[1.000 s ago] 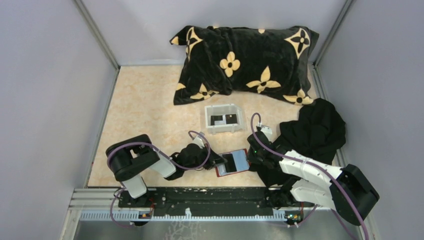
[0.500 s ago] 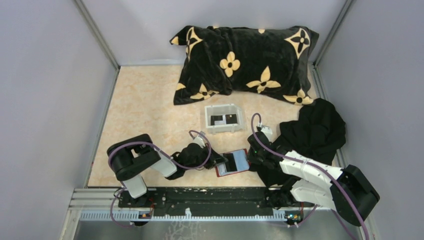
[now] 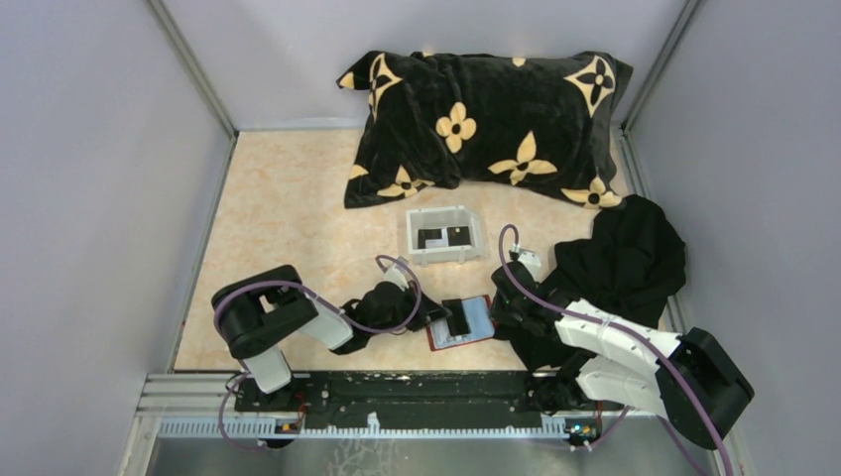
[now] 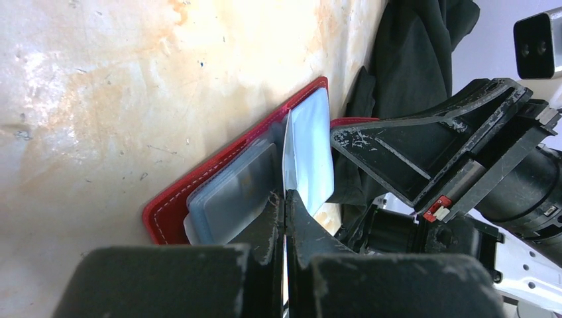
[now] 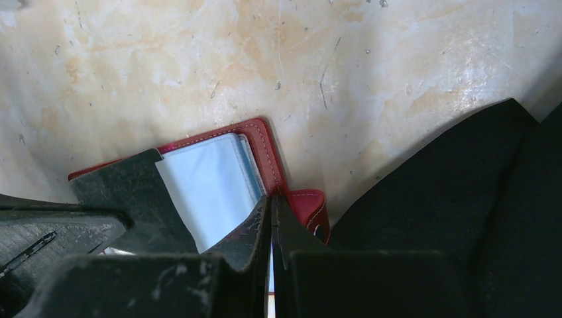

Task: Put the credit cards into the card holder
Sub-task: Insert the credit card into the card holder.

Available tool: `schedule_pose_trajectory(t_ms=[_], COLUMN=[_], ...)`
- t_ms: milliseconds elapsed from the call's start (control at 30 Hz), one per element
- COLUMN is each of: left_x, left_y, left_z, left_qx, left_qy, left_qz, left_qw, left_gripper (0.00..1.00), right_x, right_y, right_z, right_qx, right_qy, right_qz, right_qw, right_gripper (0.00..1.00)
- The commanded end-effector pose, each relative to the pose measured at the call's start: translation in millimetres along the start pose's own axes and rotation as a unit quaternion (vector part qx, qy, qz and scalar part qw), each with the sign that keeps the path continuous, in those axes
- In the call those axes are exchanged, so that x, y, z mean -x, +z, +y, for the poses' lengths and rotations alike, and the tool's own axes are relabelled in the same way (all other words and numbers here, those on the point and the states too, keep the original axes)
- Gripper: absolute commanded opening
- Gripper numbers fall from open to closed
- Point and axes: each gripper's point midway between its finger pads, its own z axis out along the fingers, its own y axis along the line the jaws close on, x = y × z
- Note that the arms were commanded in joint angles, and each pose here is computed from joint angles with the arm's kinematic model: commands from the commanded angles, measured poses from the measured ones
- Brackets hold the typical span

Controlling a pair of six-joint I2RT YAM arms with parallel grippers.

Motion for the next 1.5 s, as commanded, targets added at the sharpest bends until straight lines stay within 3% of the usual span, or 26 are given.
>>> schedule_pose_trajectory(t_ms=[0,567,1033,1133,1467], left_x=[7.6,-29.0,-28.9,-23.4,-21.3], left_y=[2.3,4.3,3.7,-2.9,-8.8], left_z=[0.2,-5.3,8.1,11.8,11.2], left_qx=[0.007,-0.012,0.038,0.052,0.076], left_qy=[0.026,0.018,0.003,0.008,0.036], left_qz=[-0.016,0.073,0.055,0.042,0.041], left_qw=[1.0,0.997,0.998,0.998,0.996], left_gripper=[0.0,0.0,0.0,0.16,0.43], right_x=[-15.8,-16.0,-17.6,-18.0,-18.1], right_y=[1.3,3.6,2.4,3.3,4.9], right_z=[-14.6,-12.0,-13.5,-13.6,-13.1], right_qx=[-0.022,-0.019,-0.016,-0.015,-0.015], right_qy=[-0.011,-0.006,-0.001,-0.001,-0.001], right_qz=[0.022,0.023,0.021,0.021,0.021], right_qw=[0.999,1.0,1.0,1.0,1.0], right_gripper=[0.0,0.0,0.0,0.0,0.0])
